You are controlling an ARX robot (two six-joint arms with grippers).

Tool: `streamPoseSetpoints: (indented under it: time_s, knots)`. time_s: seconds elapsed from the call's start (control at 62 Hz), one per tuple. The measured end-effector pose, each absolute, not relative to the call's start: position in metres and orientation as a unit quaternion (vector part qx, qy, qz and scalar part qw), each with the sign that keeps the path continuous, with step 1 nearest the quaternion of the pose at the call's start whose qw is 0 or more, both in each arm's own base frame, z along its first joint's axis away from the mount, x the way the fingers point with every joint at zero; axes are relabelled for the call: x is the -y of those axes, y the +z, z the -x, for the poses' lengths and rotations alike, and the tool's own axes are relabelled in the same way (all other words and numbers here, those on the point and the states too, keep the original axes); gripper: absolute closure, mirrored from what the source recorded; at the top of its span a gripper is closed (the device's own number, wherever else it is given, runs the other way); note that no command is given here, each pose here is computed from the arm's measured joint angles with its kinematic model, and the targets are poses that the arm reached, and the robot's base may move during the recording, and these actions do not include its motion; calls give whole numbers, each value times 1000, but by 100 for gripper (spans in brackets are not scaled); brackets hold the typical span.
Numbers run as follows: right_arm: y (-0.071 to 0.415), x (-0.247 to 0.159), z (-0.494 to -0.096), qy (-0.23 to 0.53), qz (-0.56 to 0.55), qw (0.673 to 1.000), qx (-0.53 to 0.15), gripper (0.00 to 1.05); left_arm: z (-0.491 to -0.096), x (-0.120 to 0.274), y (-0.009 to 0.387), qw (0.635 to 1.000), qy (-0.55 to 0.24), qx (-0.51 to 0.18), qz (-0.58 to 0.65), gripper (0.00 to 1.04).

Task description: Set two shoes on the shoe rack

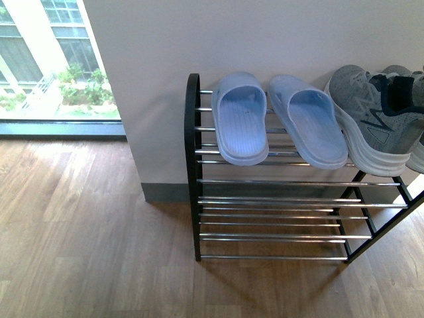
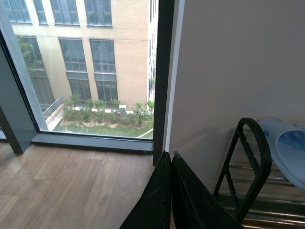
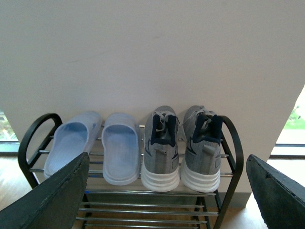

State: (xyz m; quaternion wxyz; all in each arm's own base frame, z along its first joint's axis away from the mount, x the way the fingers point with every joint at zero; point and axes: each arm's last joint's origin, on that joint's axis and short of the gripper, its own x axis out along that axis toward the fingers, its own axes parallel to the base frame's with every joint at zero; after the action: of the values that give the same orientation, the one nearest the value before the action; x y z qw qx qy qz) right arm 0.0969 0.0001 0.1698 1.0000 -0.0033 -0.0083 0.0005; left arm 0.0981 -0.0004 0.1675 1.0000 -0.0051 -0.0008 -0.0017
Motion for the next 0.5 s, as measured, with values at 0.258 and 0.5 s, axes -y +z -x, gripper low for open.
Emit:
streamPoseSetpoints:
  time_s: [0.258, 0.5]
  knots:
    - [170, 0, -97, 0, 3, 1000, 9, 9, -98, 0, 167, 1000, -2, -1, 5, 83]
    - [170, 0, -97, 0, 3, 1000, 8, 9, -98, 0, 167, 1000, -2, -1, 5, 29]
